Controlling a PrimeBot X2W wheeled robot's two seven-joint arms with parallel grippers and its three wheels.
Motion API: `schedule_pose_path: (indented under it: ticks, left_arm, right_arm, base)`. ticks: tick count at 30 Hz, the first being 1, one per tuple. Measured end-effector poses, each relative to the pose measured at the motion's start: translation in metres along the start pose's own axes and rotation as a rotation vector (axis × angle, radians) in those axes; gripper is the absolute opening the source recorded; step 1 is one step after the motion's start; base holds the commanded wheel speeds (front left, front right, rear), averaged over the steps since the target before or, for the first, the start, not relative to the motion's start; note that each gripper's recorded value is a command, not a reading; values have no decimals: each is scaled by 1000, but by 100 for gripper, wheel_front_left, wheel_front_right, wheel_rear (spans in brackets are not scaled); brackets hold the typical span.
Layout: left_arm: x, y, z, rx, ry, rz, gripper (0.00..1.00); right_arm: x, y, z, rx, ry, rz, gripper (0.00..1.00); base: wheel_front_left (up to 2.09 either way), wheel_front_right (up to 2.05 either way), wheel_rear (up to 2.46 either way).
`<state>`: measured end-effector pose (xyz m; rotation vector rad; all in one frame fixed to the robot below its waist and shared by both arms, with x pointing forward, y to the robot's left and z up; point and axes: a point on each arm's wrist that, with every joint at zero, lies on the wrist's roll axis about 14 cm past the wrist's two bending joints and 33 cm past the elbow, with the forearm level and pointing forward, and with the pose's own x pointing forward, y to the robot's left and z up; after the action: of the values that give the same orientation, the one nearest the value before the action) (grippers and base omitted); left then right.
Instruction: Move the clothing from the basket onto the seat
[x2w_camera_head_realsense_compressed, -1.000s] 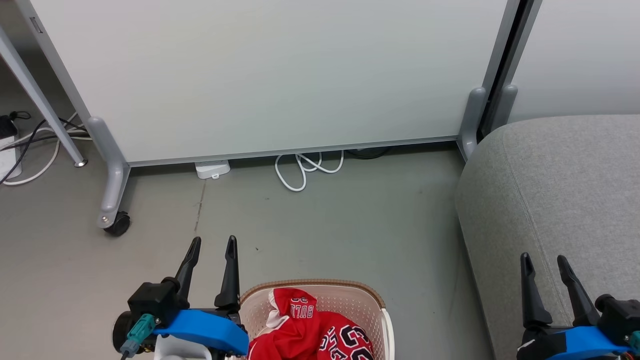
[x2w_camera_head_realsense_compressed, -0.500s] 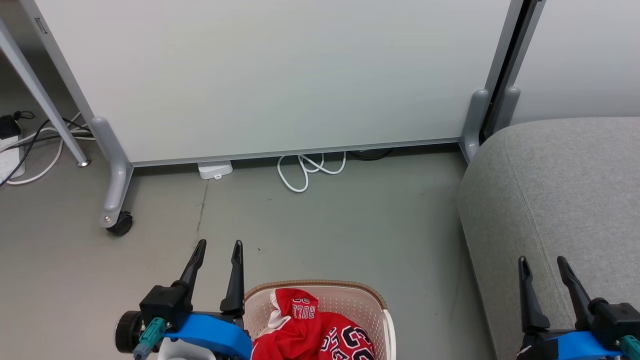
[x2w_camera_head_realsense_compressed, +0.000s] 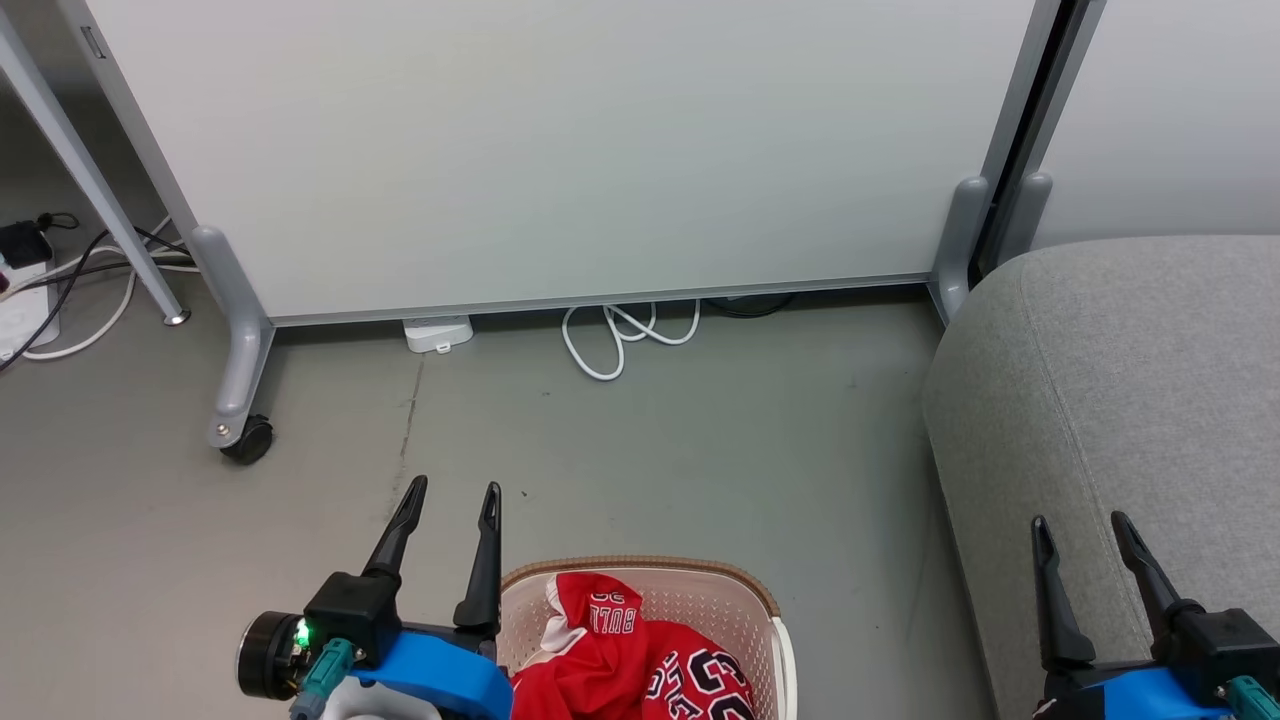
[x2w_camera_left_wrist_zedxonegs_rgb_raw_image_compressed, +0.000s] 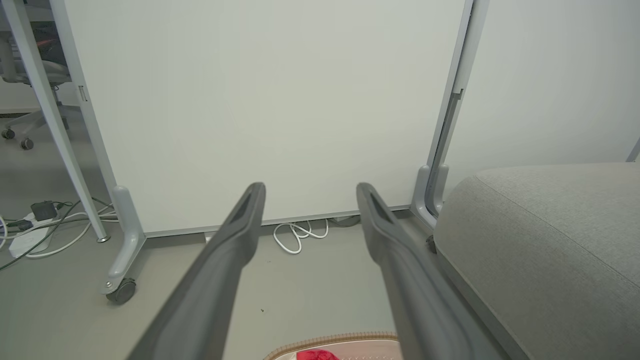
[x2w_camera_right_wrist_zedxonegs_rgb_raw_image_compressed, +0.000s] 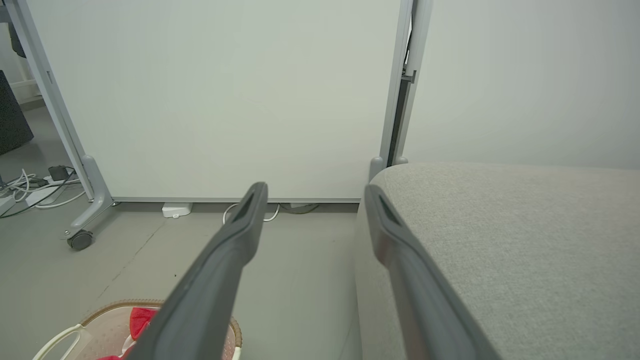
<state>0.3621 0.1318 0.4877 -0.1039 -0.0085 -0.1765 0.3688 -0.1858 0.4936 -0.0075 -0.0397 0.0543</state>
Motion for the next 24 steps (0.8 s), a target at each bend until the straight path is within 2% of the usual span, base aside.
schedule_pose_path:
  ticks: [14, 24]
  left_arm:
    - [4, -1, -3, -8, 9, 1, 100]
    - [21, -11, -31, -16, 94, -39, 100]
  right_arm:
    - [-1, -1, -3, 4, 10, -5, 100]
    - [8, -6, -8, 5, 21, -17, 100]
  base:
    - [0, 0, 0]
    - [0, 0, 0]
